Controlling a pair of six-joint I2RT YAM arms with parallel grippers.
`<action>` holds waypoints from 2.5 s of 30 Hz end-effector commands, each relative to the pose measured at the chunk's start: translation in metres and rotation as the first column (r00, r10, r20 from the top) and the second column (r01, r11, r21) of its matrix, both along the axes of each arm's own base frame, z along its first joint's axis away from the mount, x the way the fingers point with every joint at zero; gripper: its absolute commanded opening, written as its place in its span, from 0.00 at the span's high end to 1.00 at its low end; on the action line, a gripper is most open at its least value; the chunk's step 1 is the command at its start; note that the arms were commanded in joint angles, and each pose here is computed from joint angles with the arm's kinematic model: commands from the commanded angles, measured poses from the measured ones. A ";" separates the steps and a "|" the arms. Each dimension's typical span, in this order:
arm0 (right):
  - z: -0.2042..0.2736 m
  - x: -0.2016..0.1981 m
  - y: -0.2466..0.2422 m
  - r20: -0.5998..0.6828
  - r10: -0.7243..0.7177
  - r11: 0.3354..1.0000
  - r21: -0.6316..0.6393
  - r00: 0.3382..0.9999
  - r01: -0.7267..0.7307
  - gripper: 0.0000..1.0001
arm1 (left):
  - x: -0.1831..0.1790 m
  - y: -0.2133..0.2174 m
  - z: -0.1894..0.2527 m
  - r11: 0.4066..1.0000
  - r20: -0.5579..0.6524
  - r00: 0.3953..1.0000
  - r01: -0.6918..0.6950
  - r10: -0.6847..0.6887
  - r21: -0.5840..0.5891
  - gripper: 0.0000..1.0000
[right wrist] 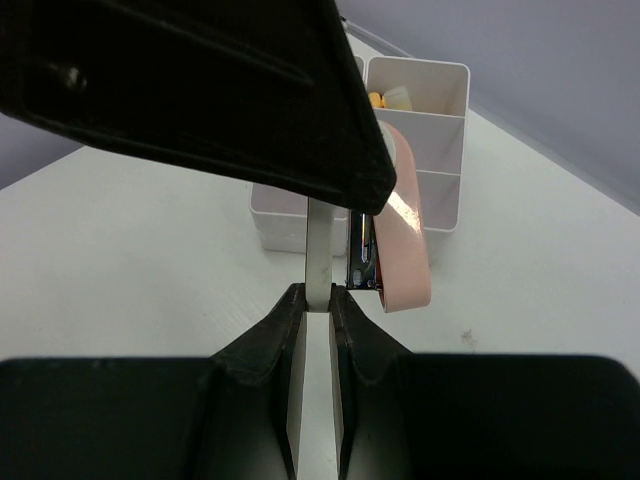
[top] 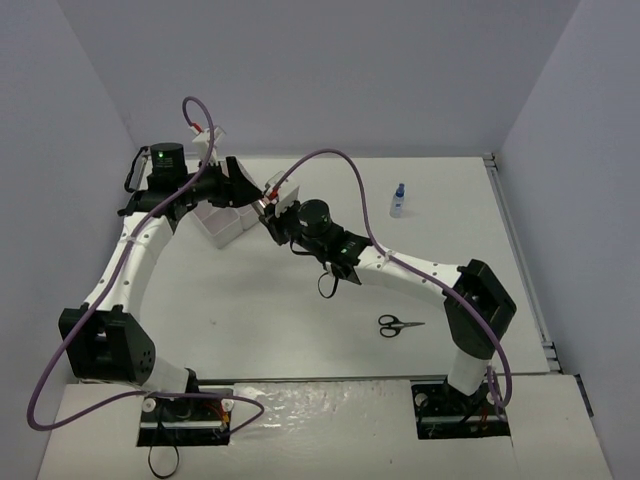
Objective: Sort the stationery into containers
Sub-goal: Place the stapler in the storage box.
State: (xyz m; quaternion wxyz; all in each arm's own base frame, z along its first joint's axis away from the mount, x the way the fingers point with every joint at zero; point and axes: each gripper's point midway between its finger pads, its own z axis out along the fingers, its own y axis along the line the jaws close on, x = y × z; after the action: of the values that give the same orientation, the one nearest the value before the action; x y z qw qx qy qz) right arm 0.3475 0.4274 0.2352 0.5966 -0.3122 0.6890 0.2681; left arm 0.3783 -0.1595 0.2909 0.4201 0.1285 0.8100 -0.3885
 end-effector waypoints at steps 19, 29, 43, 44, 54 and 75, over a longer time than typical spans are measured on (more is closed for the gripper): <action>0.054 0.008 0.010 0.073 -0.018 0.993 0.119 0.997 0.009 0.25 | 0.007 0.001 0.032 1.000 0.166 0.986 -0.006 0.006 -0.002 1.00; 0.034 0.015 -0.018 -0.017 -0.063 0.995 0.075 0.998 0.064 0.00 | 0.067 0.045 0.031 0.943 0.364 0.927 -0.197 0.090 0.268 1.00; 0.029 0.009 -0.113 -0.060 -0.253 0.965 0.053 0.966 0.256 0.00 | 0.173 0.096 -0.025 0.744 0.508 0.861 -0.355 0.024 0.566 1.00; 0.031 0.009 -0.119 -0.061 -0.264 0.962 0.057 0.963 0.267 0.00 | 0.178 0.097 -0.031 0.738 0.505 0.863 -0.354 0.022 0.574 1.00; 0.022 0.004 -0.137 -0.085 -0.285 0.956 0.040 0.955 0.289 0.00 | 0.200 0.096 -0.067 0.736 0.495 0.869 -0.344 0.014 0.583 1.00; -0.001 0.089 -0.325 -0.210 -0.835 0.537 -0.105 0.509 0.837 0.00 | 0.166 0.077 -0.020 0.840 0.445 0.891 -0.308 0.090 0.447 0.32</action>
State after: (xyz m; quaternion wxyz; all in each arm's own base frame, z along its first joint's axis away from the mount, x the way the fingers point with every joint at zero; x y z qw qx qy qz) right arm 0.4050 0.1564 0.2232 0.5586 -0.0062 0.8285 0.0386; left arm 0.5471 -0.0750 0.1566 0.4767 0.2528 0.8399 -0.0582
